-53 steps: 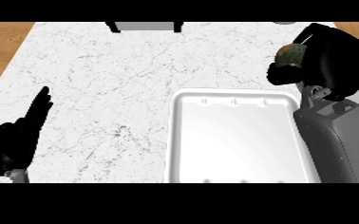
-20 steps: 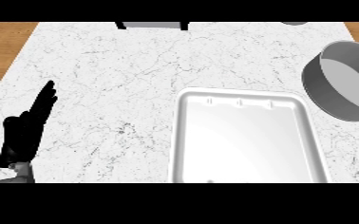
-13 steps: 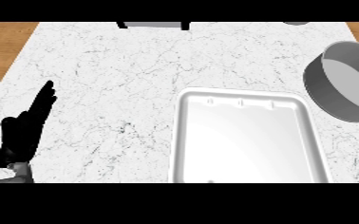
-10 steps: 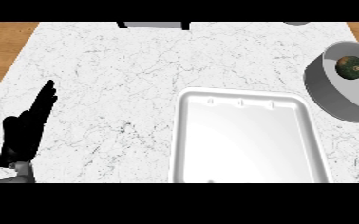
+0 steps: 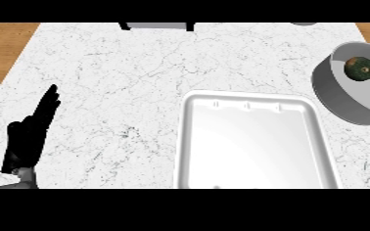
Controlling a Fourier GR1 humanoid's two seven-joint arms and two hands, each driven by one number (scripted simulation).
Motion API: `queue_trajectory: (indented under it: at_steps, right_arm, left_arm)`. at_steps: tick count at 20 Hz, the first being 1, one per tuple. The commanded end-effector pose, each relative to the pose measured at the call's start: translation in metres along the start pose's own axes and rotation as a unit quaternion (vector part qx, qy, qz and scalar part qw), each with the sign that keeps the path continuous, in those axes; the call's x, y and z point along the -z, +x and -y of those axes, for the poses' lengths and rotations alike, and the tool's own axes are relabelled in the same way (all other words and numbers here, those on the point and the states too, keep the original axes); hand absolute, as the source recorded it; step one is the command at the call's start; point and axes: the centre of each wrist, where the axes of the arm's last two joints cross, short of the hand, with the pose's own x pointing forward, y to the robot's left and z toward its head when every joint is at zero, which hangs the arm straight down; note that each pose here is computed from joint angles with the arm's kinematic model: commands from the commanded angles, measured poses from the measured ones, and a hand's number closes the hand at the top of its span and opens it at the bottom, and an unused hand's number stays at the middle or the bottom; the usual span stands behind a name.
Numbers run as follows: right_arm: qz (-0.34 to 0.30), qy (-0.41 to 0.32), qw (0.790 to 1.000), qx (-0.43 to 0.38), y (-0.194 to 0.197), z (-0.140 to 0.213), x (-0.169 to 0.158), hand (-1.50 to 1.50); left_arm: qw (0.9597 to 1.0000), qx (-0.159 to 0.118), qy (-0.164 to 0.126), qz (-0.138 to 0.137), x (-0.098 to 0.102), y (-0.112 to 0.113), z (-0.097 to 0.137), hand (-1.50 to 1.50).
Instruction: Pick the squash from the tray and place it in the pot
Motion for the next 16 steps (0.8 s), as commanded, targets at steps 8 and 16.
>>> queue_trajectory:
  at_steps: [8, 16]
  right_arm:
    - [-0.007, -0.011, 0.987, 0.160, -0.027, 0.045, 0.008, -1.50]
    - [-0.003, 0.008, 0.979, 0.205, -0.078, 0.087, -0.019, -1.50]
  left_arm:
    - [0.9998, -0.006, 0.019, -0.001, -0.004, -0.004, -0.004, 0.00]
    - [0.9997, 0.003, 0.020, -0.013, -0.006, 0.006, -0.024, 0.00]
